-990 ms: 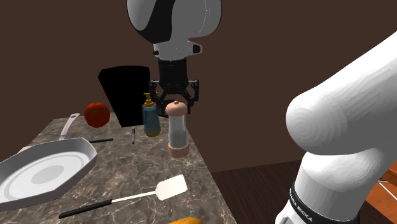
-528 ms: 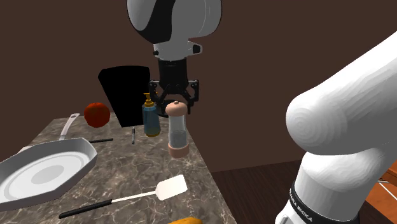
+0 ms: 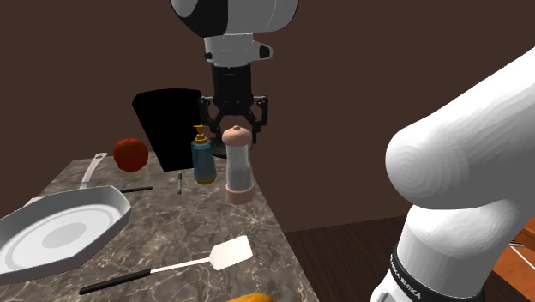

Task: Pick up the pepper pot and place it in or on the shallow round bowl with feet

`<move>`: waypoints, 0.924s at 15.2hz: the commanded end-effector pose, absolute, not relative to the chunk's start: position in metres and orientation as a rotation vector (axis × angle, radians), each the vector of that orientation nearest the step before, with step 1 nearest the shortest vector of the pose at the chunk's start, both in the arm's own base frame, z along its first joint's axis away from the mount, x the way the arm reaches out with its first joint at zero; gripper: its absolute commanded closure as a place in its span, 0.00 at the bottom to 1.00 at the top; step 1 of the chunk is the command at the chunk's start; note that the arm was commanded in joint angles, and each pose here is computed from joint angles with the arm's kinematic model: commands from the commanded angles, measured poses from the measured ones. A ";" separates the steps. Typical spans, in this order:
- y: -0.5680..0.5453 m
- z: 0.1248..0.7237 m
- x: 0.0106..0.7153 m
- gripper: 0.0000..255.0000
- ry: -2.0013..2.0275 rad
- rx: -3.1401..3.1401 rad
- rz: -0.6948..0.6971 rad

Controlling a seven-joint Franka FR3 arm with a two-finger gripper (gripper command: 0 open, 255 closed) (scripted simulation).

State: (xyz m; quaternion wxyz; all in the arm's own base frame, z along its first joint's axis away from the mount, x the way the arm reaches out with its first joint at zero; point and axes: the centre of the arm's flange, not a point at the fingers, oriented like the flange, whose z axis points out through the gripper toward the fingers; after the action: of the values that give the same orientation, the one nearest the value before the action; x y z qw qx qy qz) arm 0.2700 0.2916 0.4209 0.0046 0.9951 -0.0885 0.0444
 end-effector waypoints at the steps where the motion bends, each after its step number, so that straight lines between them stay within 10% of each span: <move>1: 0.291 0.432 0.270 1.00 -0.277 3.117 0.139; 14: 0.291 0.501 0.270 1.00 -0.277 3.117 0.139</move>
State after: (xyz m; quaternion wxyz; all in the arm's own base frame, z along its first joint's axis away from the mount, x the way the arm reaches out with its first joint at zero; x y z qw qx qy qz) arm 0.2702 0.2913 0.4950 0.0046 0.9951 -0.0885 0.0444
